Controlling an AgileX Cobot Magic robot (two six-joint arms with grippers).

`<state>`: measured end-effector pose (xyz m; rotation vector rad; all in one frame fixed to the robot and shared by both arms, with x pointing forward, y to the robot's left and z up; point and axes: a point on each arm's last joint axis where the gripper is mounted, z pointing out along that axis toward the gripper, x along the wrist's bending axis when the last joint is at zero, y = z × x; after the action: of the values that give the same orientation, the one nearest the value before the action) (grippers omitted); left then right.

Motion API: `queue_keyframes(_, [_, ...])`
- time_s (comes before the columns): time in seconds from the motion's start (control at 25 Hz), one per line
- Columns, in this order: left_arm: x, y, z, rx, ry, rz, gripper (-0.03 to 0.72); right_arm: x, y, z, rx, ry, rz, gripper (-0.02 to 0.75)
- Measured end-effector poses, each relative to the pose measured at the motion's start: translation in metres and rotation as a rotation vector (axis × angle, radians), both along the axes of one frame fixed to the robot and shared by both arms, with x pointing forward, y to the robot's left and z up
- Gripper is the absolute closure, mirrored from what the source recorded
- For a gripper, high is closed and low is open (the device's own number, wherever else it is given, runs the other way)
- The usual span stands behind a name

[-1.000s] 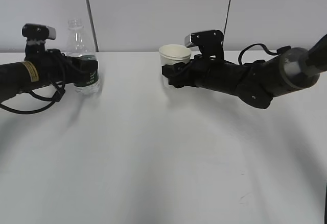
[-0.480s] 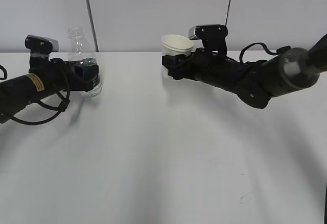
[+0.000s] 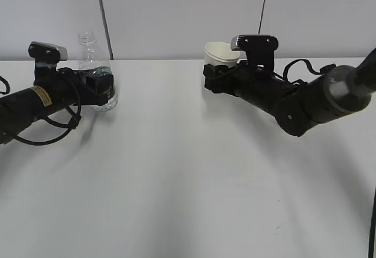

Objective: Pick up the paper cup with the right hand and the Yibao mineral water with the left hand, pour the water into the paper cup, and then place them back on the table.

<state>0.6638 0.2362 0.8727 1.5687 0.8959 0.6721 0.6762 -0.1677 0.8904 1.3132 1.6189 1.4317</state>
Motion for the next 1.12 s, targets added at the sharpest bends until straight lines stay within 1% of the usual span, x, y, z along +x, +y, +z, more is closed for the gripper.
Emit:
queue_keyframes(0.28, [0.000,0.000,0.000,0.004,-0.003,-0.001,0.364,-0.015,-0.020,-0.018,-0.018,0.026,-0.093,0.244])
queue_keyframes(0.56, [0.000,0.000,0.000,0.005,-0.003,-0.001,0.364,-0.018,-0.050,-0.028,-0.030,0.065,-0.161,0.244])
queue_keyframes(0.68, [0.000,0.000,0.000,0.005,-0.003,-0.001,0.364,-0.017,-0.055,-0.027,-0.044,0.052,-0.157,0.244])
queue_keyframes(0.76, [0.000,0.000,0.000,0.005,-0.003,-0.001,0.364,-0.016,-0.055,-0.026,-0.051,0.021,-0.139,0.244])
queue_keyframes(0.88, [0.000,0.000,0.000,0.004,-0.003,0.000,0.365,-0.016,-0.055,-0.031,-0.055,-0.011,-0.128,0.244])
queue_keyframes(1.12, [0.000,0.000,0.000,0.004,-0.003,0.001,0.365,-0.017,-0.054,-0.045,-0.074,0.004,-0.104,0.245])
